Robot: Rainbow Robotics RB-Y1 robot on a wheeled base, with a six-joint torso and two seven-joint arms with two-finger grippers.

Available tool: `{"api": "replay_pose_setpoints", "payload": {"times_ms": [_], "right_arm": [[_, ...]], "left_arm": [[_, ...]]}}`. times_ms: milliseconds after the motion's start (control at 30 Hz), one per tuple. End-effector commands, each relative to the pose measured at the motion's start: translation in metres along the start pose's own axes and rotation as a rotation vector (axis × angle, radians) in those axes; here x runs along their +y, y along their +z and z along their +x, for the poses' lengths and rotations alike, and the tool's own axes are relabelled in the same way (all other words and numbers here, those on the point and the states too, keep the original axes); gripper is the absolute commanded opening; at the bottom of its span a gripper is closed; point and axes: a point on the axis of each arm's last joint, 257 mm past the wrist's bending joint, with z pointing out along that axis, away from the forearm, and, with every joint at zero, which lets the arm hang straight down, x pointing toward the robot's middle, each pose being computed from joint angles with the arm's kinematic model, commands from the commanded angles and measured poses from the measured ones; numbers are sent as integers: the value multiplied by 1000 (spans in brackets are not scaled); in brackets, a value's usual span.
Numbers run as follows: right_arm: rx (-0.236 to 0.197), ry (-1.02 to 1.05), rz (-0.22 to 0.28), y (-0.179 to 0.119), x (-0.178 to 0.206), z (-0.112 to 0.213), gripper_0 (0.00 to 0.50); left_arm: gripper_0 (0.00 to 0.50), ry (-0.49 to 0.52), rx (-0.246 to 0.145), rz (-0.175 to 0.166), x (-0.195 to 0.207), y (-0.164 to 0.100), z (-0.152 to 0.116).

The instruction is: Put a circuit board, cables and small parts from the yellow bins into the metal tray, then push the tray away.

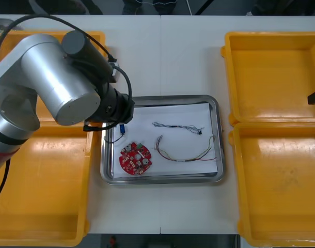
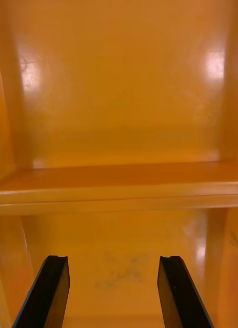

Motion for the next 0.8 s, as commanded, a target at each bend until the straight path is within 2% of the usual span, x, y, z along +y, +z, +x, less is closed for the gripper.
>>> {"api": "replay_pose_setpoints", "payload": {"times_ms": [33, 167, 300, 433, 800], "right_arm": [[-25, 35, 39, -14, -23, 7, 500], [-13, 40, 45, -12, -27, 20, 500], [7, 40, 58, -9, -32, 38, 500], [24, 38, 57, -6, -33, 47, 500], [39, 22, 49, -4, -29, 57, 500]], "left_arm": [[4, 1, -28, 46, -34, 5, -13], [2, -20, 3, 43, -38, 22, -9], [3, -47, 13, 55, -43, 38, -10], [2, -56, 8, 63, -44, 51, -11], [3, -62, 9, 37, -35, 68, -8]]}}
